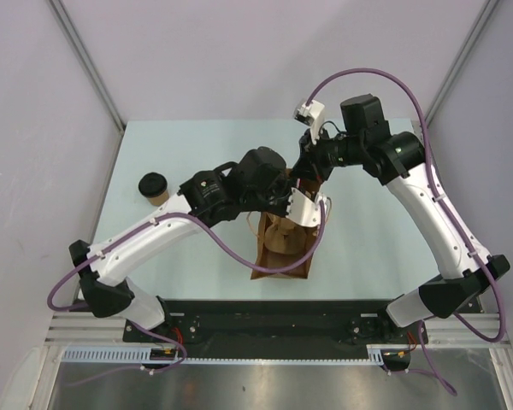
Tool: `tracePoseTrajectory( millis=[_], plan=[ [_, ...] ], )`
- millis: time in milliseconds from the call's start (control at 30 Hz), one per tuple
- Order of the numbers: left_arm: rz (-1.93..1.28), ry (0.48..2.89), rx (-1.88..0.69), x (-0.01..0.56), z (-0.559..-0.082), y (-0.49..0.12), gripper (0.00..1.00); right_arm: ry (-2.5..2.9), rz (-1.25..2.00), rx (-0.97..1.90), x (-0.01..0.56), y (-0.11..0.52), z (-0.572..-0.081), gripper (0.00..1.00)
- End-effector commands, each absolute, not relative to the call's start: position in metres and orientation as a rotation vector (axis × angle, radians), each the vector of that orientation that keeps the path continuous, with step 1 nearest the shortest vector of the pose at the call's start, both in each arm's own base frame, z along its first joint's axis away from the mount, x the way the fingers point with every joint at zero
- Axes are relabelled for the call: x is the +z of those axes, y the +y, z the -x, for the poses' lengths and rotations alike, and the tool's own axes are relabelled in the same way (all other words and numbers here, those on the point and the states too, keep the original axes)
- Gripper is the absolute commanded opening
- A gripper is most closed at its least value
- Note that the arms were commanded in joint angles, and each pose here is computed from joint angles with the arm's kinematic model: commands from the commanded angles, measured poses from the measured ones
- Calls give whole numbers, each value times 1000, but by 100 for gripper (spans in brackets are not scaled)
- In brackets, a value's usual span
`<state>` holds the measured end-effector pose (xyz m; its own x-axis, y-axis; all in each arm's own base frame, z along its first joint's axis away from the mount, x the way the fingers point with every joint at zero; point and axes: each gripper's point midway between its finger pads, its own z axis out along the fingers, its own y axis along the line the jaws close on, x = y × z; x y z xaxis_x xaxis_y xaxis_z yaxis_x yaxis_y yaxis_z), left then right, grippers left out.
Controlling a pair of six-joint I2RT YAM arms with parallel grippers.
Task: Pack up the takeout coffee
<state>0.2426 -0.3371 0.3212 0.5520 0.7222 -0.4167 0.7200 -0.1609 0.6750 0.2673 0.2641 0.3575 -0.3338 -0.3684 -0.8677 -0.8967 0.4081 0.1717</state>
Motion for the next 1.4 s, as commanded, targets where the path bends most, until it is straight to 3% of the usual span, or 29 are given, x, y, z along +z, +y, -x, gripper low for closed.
tracePoseTrajectory(
  millis=[0, 267, 500, 900, 1367],
  plan=[
    [-1830, 1245, -52, 310, -255, -339, 0, 1874, 1084, 951, 359, 266, -256, 0],
    [-1891, 1281, -92, 293, -261, -335, 0, 1850, 1093, 944, 354, 267, -270, 0],
    [-1919, 1243, -42, 333, -249, -342, 0, 1929, 1001, 853, 344, 262, -289, 0],
    [-1912, 1290, 38, 341, -241, -351, 0, 1971, 911, 763, 340, 255, -303, 0],
    [-1950, 1335, -80, 271, -266, -357, 0, 1825, 1023, 892, 356, 268, -268, 0]
  ],
)
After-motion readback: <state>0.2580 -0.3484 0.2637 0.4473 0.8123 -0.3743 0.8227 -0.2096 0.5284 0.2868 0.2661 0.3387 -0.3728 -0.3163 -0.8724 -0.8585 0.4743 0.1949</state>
